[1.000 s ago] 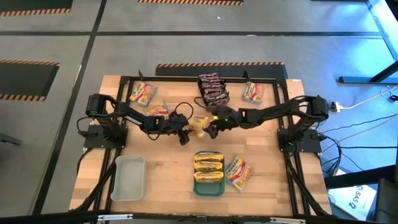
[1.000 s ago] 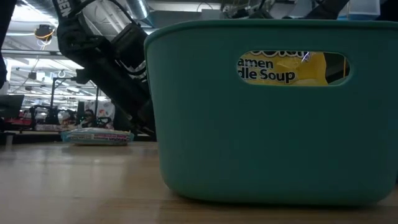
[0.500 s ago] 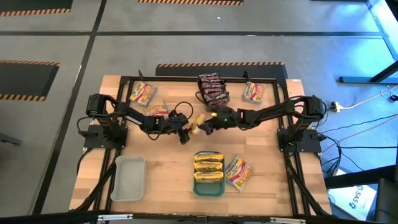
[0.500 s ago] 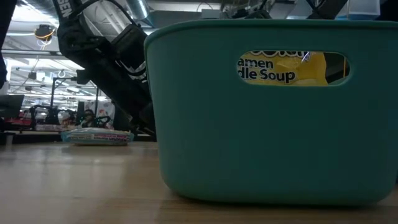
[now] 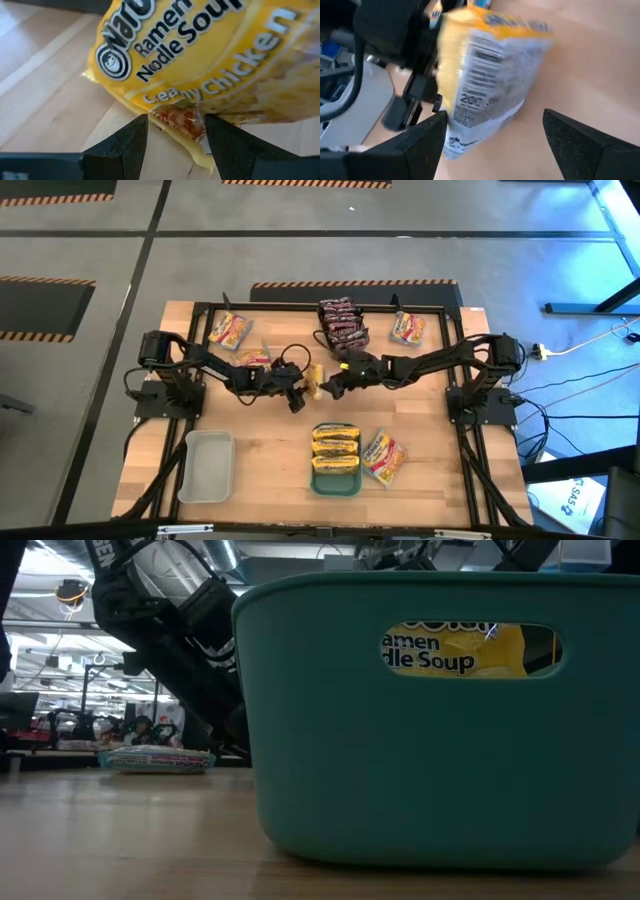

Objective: Sort Maruchan noodles
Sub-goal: Put the yellow noodle pack into the green bin

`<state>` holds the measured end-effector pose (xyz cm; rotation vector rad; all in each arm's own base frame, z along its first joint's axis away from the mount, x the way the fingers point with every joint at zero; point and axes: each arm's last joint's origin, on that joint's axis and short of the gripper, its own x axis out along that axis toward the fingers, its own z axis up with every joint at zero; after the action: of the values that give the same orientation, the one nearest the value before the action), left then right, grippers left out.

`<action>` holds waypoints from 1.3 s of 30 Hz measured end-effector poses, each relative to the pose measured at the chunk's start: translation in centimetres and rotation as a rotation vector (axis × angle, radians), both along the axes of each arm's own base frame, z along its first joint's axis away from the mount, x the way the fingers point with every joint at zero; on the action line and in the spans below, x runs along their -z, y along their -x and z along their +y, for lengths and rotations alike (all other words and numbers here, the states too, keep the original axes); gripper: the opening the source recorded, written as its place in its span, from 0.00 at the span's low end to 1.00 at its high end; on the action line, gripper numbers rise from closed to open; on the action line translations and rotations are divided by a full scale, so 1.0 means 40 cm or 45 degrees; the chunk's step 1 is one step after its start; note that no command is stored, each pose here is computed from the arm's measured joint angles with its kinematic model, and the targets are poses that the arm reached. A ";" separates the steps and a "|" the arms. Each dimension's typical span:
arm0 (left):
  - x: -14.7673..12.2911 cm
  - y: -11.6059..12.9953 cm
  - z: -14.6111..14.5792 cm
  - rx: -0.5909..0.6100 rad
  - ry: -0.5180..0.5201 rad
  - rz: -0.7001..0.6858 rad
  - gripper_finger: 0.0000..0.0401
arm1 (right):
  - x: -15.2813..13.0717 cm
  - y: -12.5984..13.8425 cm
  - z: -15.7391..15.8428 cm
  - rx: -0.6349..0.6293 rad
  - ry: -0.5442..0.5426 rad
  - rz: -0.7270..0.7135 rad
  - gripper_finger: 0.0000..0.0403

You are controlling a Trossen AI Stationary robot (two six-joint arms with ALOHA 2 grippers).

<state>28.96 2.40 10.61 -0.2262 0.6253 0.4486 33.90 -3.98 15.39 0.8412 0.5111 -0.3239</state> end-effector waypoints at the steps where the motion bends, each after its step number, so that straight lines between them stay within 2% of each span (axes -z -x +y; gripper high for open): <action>1: -0.001 -0.001 0.000 0.000 0.000 -0.001 0.49 | -0.005 0.002 -0.005 0.006 0.007 -0.005 0.77; 4: 0.000 -0.001 -0.002 0.003 0.001 0.003 0.49 | -0.029 0.009 -0.020 0.035 0.025 -0.036 0.77; 10: 0.000 0.000 -0.002 -0.001 -0.003 0.008 0.49 | -0.049 0.012 -0.016 0.024 -0.049 -0.081 0.77; 15: -0.001 -0.001 -0.001 -0.005 -0.006 0.002 0.49 | -0.008 0.023 -0.017 0.131 -0.033 0.087 0.77; 21: -0.002 -0.001 0.000 0.000 -0.036 0.006 0.49 | 0.040 -0.008 -0.022 0.145 -0.027 0.076 0.77; 28: -0.003 -0.002 -0.001 0.000 -0.041 -0.001 0.49 | 0.089 -0.051 -0.023 0.068 -0.058 0.044 0.75; 32: -0.003 -0.002 -0.003 0.005 -0.042 0.000 0.49 | 0.097 -0.063 -0.025 0.046 -0.024 0.043 0.63; 39: -0.003 -0.003 -0.005 0.020 -0.032 -0.001 0.49 | 0.092 -0.066 -0.024 -0.046 0.046 0.027 0.27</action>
<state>29.07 2.21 10.73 -0.1976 0.6201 0.4412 36.54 -4.93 11.71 0.7931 0.5383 -0.3084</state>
